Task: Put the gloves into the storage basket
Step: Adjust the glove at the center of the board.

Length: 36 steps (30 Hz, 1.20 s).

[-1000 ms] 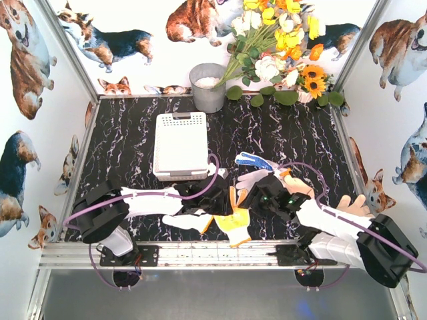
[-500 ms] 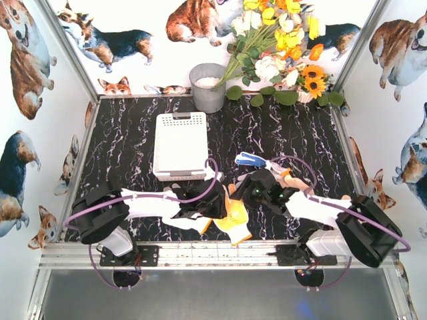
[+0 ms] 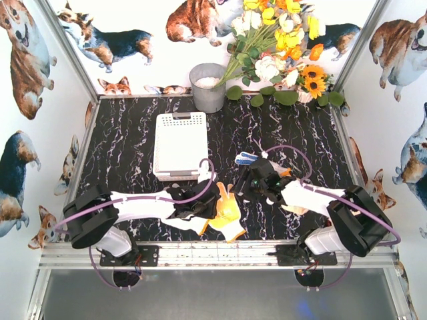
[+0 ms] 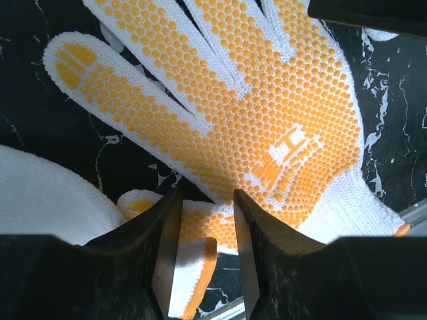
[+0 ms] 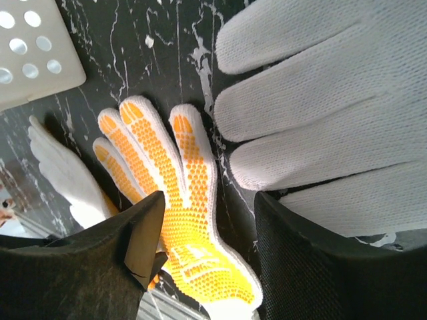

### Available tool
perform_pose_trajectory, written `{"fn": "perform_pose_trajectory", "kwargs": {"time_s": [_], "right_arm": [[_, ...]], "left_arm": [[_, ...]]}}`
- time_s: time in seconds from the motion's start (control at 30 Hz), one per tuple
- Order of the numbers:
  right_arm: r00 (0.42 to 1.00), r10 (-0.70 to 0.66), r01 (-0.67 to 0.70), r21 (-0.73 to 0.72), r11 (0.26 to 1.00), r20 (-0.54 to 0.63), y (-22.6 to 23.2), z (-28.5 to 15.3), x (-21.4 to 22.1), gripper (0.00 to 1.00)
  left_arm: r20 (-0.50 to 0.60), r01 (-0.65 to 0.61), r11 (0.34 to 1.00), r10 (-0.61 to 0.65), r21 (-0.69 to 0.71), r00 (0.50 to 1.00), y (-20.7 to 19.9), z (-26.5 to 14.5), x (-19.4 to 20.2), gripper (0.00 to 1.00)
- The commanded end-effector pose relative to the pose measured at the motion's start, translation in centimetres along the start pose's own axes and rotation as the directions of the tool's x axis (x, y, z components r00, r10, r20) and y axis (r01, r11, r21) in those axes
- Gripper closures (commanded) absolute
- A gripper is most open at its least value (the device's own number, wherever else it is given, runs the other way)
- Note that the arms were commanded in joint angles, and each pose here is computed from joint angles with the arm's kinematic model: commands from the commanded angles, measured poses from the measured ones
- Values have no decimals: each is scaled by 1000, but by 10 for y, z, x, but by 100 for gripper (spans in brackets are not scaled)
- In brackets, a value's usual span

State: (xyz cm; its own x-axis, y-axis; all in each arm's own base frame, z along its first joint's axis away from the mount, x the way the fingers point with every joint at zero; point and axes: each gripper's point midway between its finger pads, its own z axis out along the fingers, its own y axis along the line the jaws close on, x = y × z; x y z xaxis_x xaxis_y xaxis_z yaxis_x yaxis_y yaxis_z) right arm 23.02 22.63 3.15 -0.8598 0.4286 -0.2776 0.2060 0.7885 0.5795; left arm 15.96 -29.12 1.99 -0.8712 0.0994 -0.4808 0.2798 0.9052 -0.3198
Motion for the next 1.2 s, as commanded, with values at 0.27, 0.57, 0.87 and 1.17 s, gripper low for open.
{"fn": "perform_pose_trajectory", "kwargs": {"time_s": [0.27,0.57,0.87,1.17], "right_arm": [[975,-127,115,-75,991,-182,8,-30,50,37],[980,-123,120,-28,992,-159,-5,-25,51,42],[973,-172,170,-29,985,-155,3,-12,43,55],[984,-82,95,76,993,-158,-23,-9,49,83]], "left_arm": [[91,-5,999,1,46,996,-24,-27,-41,56],[109,89,992,-98,86,989,-33,-13,-52,61],[93,176,982,-183,75,979,-27,6,-47,66],[58,179,983,-181,33,982,-17,27,-37,69]]}}
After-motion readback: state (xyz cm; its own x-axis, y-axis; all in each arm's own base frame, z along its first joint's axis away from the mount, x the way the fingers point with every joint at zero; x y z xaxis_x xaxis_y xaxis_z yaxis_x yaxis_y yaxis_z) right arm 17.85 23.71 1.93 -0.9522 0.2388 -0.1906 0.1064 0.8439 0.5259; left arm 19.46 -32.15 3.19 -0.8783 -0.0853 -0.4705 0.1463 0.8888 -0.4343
